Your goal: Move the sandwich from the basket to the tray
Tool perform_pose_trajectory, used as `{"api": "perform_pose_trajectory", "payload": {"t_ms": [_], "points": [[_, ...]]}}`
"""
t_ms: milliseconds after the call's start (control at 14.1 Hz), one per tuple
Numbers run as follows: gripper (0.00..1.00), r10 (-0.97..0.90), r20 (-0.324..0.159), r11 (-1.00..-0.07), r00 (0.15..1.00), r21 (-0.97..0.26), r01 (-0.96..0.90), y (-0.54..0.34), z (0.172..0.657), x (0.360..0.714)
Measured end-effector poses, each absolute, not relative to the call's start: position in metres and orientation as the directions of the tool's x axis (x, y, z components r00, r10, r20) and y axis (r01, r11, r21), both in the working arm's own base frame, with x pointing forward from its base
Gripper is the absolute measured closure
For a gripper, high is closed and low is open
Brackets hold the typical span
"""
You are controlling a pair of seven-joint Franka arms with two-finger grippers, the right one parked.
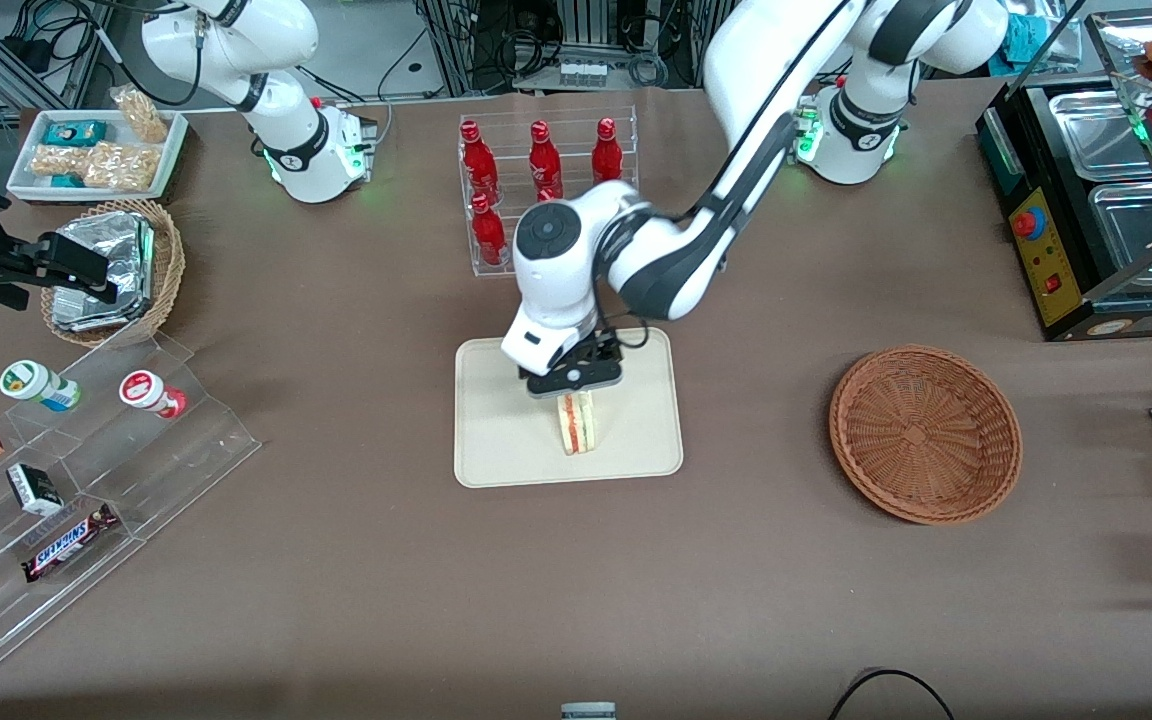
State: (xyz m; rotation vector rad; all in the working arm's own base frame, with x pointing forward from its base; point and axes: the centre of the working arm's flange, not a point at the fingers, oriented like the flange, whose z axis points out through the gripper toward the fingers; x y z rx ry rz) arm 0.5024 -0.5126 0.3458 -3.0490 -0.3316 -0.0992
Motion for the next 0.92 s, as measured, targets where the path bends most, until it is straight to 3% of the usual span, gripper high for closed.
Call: {"api": "perform_pose_trajectory", "payload": {"t_ms": [283,566,920], "points": [[0.00,0.268,0.039,-0.955,0.963,-0.124,0.270,-0.425,0.378,0.540],[0.00,0.213,-0.047,-0.971,0.976,-0.123,0.206,-0.337,0.382,0.561],[0.00,0.114,-0.127,-0.990,0.985,-0.095,0.103,-0.209,0.425,0.571]]}}
